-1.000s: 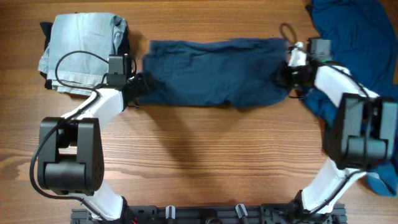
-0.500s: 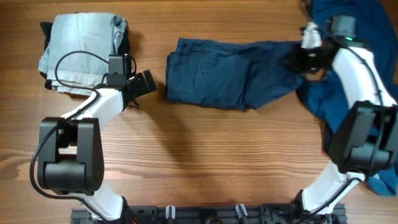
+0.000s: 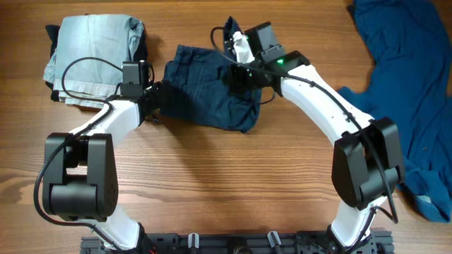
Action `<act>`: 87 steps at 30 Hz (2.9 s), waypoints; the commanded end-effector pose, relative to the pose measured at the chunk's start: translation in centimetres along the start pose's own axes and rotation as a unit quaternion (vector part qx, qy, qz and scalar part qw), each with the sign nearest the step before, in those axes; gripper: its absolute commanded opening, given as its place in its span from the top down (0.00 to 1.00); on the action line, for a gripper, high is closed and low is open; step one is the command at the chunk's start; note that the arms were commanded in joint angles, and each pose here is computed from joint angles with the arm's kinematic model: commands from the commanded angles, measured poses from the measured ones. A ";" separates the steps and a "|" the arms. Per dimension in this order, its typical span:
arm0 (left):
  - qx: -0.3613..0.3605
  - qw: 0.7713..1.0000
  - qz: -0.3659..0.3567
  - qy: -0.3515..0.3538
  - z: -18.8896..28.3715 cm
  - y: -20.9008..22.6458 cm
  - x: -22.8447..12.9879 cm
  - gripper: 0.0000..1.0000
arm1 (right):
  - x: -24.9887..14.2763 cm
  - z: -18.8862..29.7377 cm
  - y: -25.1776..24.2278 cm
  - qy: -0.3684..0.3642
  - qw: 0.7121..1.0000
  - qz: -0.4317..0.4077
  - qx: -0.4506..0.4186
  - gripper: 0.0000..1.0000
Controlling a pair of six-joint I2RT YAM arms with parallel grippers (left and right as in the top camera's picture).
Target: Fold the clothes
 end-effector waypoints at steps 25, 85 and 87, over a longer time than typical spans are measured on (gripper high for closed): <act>-0.258 0.966 -0.030 -0.010 6.8 -9.8 1.2 0.04 | -0.6 15.3 -5.7 -0.054 0.998 -0.035 -0.015 0.95; -0.198 0.979 -0.034 -0.042 12.9 -5.8 2.7 0.96 | 0.5 6.4 2.8 -0.021 0.997 -0.021 0.067 0.01; -0.187 0.982 -0.030 -0.023 11.4 -5.4 2.2 0.96 | 0.6 5.8 2.9 -0.021 0.997 -0.026 0.070 0.01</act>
Point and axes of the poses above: each gripper's point midway between its finger pads, its own z axis back along the fingers, its own y axis along the line the jaws close on, x = y × z, the point moved 4 cm from there along z, back along the fingers, and after that the axes turned 11 degrees about z, right-handed, at the moved point
